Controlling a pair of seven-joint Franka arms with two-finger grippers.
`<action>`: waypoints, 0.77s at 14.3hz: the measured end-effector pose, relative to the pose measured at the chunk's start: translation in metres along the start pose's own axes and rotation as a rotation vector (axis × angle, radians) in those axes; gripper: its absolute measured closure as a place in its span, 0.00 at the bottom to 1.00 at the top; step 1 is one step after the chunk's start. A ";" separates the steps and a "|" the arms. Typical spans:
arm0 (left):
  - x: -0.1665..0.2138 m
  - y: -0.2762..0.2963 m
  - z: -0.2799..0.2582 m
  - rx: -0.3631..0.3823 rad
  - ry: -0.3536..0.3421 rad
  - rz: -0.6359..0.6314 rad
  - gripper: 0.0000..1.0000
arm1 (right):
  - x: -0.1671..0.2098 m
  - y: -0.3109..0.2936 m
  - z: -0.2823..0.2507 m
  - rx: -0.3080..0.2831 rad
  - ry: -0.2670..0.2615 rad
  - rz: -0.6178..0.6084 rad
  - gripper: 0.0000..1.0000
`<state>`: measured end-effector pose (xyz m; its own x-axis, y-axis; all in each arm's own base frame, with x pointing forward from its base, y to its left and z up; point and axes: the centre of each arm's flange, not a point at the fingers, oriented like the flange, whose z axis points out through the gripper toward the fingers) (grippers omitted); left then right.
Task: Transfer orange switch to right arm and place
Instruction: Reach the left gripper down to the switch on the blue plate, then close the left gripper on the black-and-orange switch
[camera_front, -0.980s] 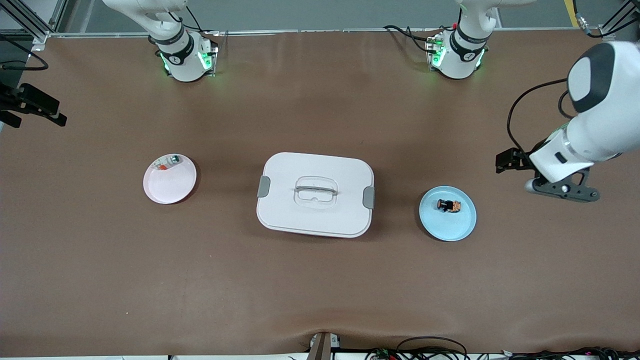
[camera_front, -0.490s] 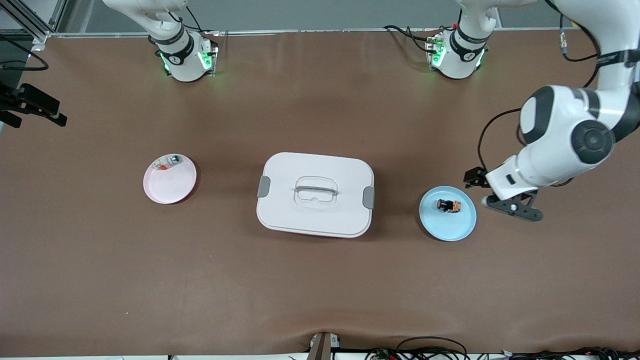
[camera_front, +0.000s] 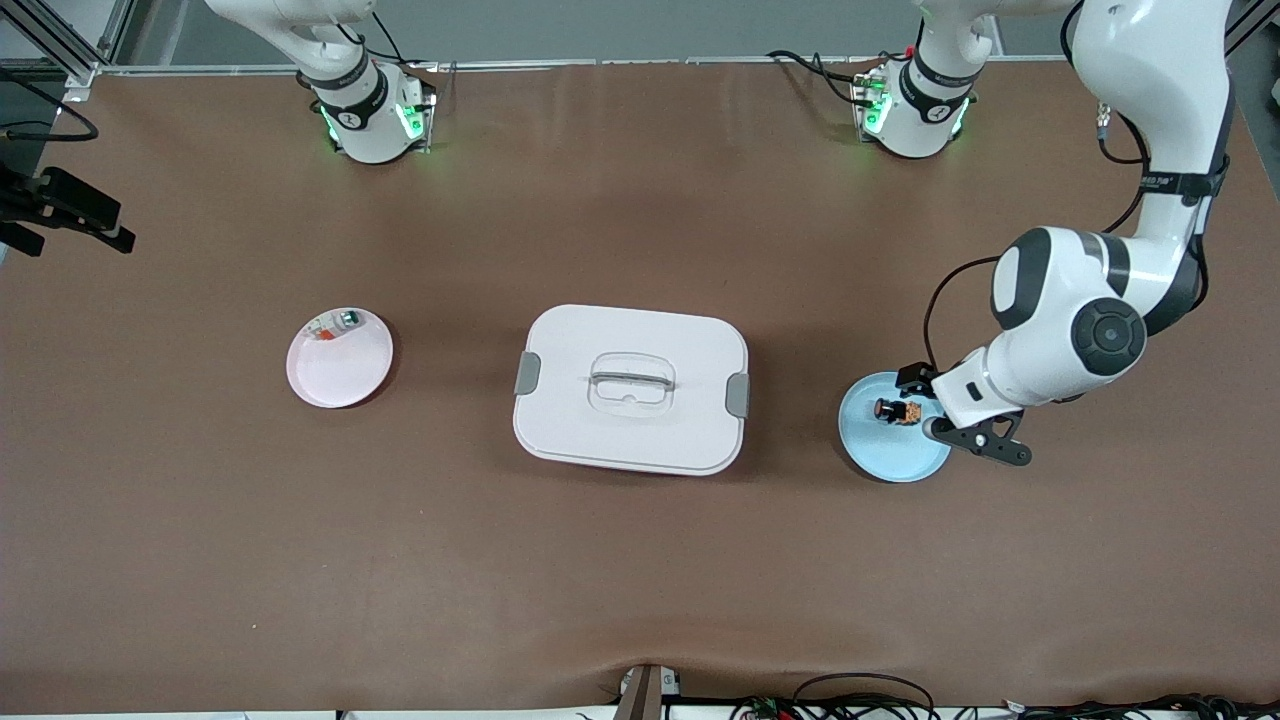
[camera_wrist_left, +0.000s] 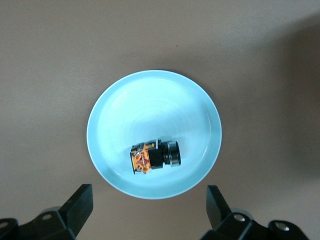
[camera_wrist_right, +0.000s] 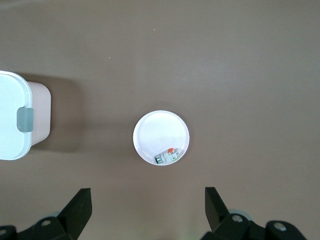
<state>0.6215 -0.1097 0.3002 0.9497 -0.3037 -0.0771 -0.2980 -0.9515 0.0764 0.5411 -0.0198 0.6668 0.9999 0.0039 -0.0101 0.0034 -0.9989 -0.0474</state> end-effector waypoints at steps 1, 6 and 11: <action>0.001 0.000 0.011 -0.003 -0.005 -0.042 0.00 | 0.000 0.000 0.000 0.000 0.000 0.000 0.00; 0.003 0.002 0.057 -0.010 -0.006 -0.173 0.00 | 0.000 -0.001 0.000 0.000 0.000 -0.002 0.00; -0.013 0.003 0.083 -0.011 -0.044 -0.180 0.00 | 0.000 -0.001 0.000 0.000 0.001 -0.002 0.00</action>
<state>0.5997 -0.1131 0.2187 0.9824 -0.1303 -0.1342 -0.1220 -0.9902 0.0684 0.5413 -0.0188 0.6668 0.9999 0.0060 -0.0087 0.0056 -0.9989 -0.0474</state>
